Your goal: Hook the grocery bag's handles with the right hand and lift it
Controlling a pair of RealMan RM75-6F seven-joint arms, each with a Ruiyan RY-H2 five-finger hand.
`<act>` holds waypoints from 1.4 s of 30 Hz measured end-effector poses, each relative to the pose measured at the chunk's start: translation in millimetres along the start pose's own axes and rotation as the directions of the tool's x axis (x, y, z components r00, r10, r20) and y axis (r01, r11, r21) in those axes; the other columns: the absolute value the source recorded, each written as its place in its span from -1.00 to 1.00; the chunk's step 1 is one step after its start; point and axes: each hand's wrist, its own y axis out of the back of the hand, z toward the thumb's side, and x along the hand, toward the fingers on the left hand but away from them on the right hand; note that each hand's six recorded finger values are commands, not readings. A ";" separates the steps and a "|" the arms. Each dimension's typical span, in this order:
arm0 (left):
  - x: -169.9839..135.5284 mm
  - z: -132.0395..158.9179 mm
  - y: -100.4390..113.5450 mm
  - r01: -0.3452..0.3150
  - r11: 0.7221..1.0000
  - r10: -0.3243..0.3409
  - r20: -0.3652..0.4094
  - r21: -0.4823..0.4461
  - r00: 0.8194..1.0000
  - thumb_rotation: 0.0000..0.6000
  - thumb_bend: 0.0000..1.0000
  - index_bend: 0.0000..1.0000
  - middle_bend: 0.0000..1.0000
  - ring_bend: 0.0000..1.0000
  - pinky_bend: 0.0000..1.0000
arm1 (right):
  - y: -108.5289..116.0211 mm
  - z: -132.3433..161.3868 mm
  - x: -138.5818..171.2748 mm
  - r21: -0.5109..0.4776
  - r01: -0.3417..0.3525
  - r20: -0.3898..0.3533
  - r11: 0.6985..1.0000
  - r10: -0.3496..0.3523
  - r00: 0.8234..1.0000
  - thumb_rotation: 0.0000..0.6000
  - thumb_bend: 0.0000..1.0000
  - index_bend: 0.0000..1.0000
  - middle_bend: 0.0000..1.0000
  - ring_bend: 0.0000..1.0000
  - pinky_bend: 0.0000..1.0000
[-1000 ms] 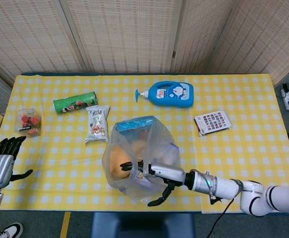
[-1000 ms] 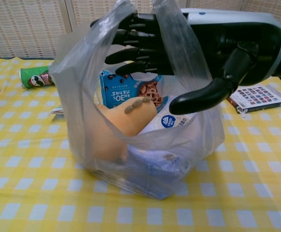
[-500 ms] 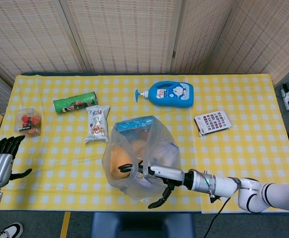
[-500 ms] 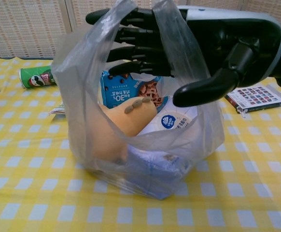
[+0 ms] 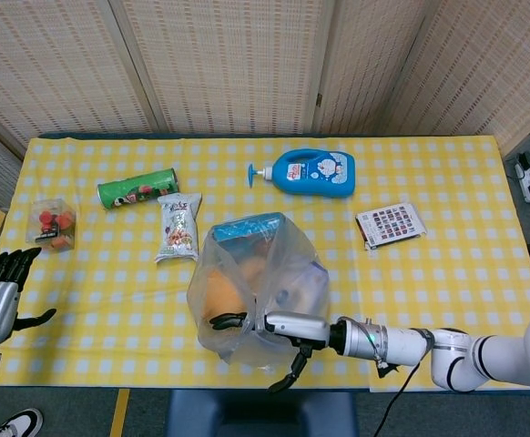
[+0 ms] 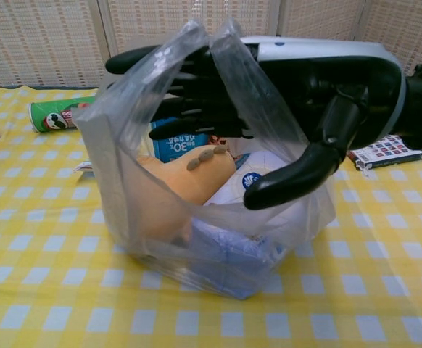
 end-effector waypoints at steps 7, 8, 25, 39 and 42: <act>-0.3 0.1 0.7 -0.001 1.000 0.001 0.001 -0.003 1.000 1.00 -0.72 -0.99 -0.72 -0.80 -0.99 | -1.3 -1.2 -10.7 -0.013 -0.004 0.002 1.000 0.004 1.000 1.00 -0.57 -1.00 -1.00 -1.00 -1.00; -0.5 -0.1 1.1 -0.003 1.000 0.003 0.001 -0.004 1.000 1.00 -0.72 -0.99 -0.72 -0.80 -0.99 | -1.7 -1.7 -13.1 -0.014 -0.004 0.001 1.000 0.004 1.000 1.00 -0.57 -1.00 -1.00 -1.00 -1.00; -3.4 -0.2 6.4 -0.018 1.000 0.018 0.008 -0.015 1.000 1.00 -0.72 -1.00 -0.72 -0.80 -0.99 | -10.6 -5.6 -52.8 -0.031 -0.028 -0.014 0.999 0.028 1.000 1.00 -0.58 -1.00 -1.00 -1.00 -1.00; -6.0 -0.1 9.9 -0.029 0.999 0.029 0.012 -0.021 1.000 1.00 -0.72 -1.00 -0.72 -0.80 -0.99 | -21.8 2.7 -74.3 -0.203 -0.097 -0.080 0.974 0.082 0.993 1.00 -0.59 -1.00 -1.00 -1.00 -1.00; -6.6 -0.5 11.0 -0.032 0.999 0.032 0.011 -0.023 0.999 1.00 -0.72 -1.00 -0.72 -0.80 -0.99 | -23.5 3.2 -82.3 -0.235 -0.113 -0.097 0.965 0.092 0.991 1.00 -0.59 -1.00 -1.00 -1.00 -1.00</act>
